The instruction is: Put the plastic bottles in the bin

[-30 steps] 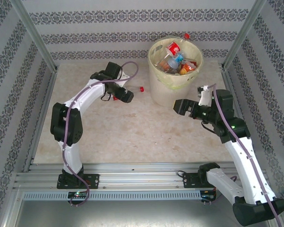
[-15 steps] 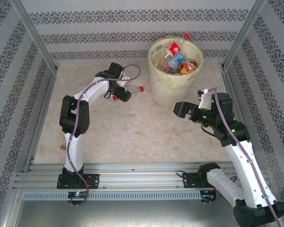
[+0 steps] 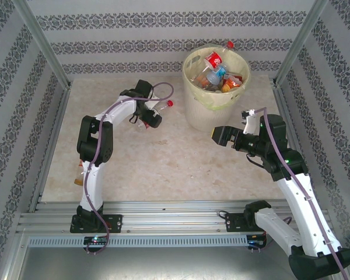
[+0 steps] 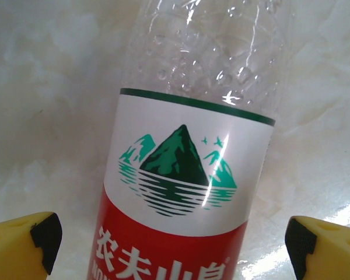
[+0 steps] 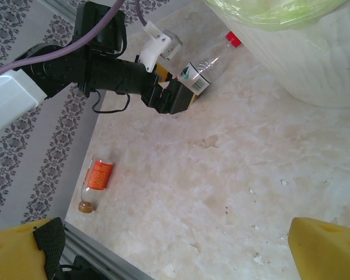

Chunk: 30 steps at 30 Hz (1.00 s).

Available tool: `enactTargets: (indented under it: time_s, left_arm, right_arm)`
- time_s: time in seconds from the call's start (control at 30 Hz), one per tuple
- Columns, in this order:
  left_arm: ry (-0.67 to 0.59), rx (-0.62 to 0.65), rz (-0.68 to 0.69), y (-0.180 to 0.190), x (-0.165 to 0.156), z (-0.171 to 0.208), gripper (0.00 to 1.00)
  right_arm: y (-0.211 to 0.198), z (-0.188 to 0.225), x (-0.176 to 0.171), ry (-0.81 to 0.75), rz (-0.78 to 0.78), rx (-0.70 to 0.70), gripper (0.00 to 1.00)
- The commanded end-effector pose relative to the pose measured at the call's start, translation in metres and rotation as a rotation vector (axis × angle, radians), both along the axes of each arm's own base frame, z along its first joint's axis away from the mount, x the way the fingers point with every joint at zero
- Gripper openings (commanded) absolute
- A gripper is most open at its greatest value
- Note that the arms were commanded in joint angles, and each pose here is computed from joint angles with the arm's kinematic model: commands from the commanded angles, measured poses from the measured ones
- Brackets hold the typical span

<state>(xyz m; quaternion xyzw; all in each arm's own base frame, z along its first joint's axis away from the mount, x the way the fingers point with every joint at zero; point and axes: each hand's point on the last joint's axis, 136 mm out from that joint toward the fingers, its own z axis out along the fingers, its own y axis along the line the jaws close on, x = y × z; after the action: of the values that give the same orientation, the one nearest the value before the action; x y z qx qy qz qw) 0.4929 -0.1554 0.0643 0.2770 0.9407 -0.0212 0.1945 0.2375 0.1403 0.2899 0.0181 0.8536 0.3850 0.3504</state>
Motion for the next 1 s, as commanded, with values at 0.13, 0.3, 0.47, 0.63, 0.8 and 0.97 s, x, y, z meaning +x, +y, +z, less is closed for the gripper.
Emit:
enactTargets:
  time_s: [0.13, 0.3, 0.47, 0.63, 0.8, 0.97]
  left_arm:
    - [0.094, -0.03, 0.043, -0.004, -0.027, -0.013, 0.82]
    - [0.098, -0.074, 0.07, -0.008, -0.035, -0.005, 0.67]
    - [0.069, -0.165, 0.1, -0.016, -0.042, 0.021, 0.55]
    - [0.056, -0.304, 0.127, -0.031, -0.057, 0.051, 0.52]
    - [0.037, -0.501, 0.122, -0.057, -0.092, 0.086, 0.52]
    - [0.028, -0.685, 0.129, -0.081, -0.128, 0.115, 0.56]
  right_arm:
    - [0.009, 0.006, -0.002, -0.016, 0.038, 0.045, 0.98]
    - [0.01, 0.008, -0.002, -0.022, 0.041, 0.049, 0.98]
    - [0.01, 0.007, -0.001, -0.02, 0.039, 0.053, 0.98]
    - [0.011, 0.008, 0.002, -0.016, 0.023, 0.071, 0.98]
    - [0.009, 0.006, 0.011, 0.002, -0.021, 0.091, 0.98]
    - [0.02, 0.01, 0.018, 0.003, 0.012, 0.159, 0.98]
